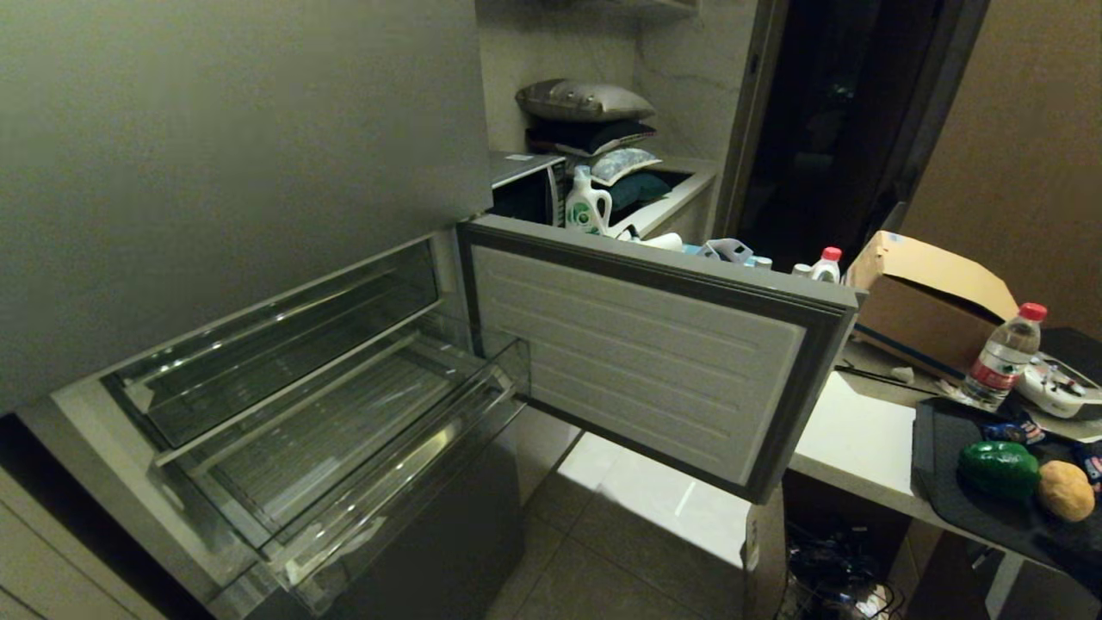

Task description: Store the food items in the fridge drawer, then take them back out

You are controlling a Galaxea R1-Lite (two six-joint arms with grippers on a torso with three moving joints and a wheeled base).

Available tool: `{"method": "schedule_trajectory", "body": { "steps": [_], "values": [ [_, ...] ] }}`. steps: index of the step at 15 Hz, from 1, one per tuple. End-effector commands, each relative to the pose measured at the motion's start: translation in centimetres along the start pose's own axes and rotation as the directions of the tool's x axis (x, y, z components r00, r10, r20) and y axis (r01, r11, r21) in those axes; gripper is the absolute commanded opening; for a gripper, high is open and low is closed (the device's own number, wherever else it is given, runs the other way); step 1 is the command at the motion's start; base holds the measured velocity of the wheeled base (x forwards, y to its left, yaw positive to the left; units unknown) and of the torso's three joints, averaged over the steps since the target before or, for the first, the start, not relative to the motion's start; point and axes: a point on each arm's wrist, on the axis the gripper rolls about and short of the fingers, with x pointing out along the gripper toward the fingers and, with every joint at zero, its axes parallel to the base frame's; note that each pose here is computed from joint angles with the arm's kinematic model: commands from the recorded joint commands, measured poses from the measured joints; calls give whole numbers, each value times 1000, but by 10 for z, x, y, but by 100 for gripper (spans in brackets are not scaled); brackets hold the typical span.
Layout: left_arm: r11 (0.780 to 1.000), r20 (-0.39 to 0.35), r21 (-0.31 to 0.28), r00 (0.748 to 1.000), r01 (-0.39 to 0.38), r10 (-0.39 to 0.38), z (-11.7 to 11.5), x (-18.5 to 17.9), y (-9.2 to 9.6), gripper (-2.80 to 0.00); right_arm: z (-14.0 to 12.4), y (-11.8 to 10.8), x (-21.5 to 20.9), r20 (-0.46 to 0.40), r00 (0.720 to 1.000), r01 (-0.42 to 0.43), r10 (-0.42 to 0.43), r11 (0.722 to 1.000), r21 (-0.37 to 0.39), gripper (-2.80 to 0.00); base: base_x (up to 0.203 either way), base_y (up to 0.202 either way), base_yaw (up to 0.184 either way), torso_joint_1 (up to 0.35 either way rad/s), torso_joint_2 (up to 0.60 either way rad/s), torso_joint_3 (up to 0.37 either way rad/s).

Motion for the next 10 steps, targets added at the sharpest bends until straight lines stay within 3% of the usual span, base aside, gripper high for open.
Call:
{"method": "schedule_trajectory", "body": {
  "steps": [1, 4, 7, 8, 10],
  "values": [
    [1000, 0, 0, 1000, 0, 0, 0, 0, 0, -280, -30, 19, -48, 192, 977, -72, 94, 990, -122, -280, 0, 0, 0, 0, 0, 0],
    [1000, 0, 0, 1000, 0, 0, 0, 0, 0, -280, -64, 14, -60, 188, 980, -39, 71, 985, -169, -280, 0, 0, 0, 0, 0, 0],
    [1000, 0, 0, 1000, 0, 0, 0, 0, 0, -280, -76, 11, -63, 194, 980, 77, -44, 983, -169, -280, 0, 0, 0, 0, 0, 0],
    [1000, 0, 0, 1000, 0, 0, 0, 0, 0, -280, -77, 11, -65, 210, 976, 86, -48, 981, -174, -280, 0, 0, 0, 0, 0, 0],
    [1000, 0, 0, 1000, 0, 0, 0, 0, 0, -280, -82, 11, -73, 327, 945, 90, -26, 980, -180, -280, 0, 0, 0, 0, 0, 0]
  ]
}}
